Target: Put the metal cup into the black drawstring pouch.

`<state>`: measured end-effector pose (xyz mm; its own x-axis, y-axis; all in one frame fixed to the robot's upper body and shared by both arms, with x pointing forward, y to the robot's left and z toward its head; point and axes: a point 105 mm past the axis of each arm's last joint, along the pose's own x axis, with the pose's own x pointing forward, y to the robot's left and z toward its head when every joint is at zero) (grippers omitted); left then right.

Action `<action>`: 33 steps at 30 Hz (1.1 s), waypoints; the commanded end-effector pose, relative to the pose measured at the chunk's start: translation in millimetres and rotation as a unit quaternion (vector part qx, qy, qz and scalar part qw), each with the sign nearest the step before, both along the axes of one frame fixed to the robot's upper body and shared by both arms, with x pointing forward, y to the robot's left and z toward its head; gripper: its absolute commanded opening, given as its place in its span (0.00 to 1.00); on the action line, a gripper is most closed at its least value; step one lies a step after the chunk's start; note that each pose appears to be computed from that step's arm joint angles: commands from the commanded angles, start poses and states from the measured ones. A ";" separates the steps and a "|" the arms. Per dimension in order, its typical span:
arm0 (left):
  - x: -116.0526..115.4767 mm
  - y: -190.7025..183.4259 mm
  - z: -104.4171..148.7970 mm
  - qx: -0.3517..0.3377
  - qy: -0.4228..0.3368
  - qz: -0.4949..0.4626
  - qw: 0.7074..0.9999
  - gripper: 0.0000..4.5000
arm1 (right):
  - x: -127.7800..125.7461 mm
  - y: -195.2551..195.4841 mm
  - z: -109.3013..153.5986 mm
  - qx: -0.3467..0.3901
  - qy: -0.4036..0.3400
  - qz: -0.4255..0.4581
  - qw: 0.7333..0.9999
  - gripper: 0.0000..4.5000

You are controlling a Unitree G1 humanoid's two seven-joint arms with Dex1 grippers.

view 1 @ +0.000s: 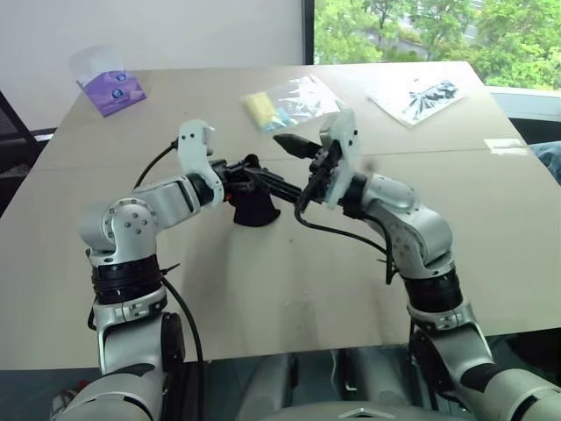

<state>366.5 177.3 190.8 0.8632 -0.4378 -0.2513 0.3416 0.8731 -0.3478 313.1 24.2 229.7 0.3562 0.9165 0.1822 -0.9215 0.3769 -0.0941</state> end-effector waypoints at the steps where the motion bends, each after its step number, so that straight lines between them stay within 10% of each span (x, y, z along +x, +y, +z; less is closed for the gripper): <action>1: -0.6 11.7 9.9 -0.019 -0.027 0.008 0.999 0.00 | -1.1 -3.9 2.3 -0.001 -0.024 -0.007 1.000 0.99; 11: -8.1 17.4 40.8 -0.009 -0.101 -0.051 0.994 0.00 | 4.9 -4.1 -41.1 -0.096 -0.016 -0.016 0.995 0.99; 23: 3.3 17.2 70.6 0.298 -0.268 -0.086 0.912 0.00 | 8.4 5.4 -36.7 -0.076 0.005 -0.006 0.997 0.99; 33: -0.1 11.4 69.7 0.243 -0.268 -0.107 0.926 0.00 | 26.3 9.5 -43.2 -0.056 0.054 -0.030 0.996 0.99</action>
<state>372.4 186.7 244.3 0.8313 -0.5495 -0.0842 0.5439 0.7727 0.3271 337.3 32.2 176.1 0.4169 0.9090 0.0035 -0.9088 0.4169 -0.0187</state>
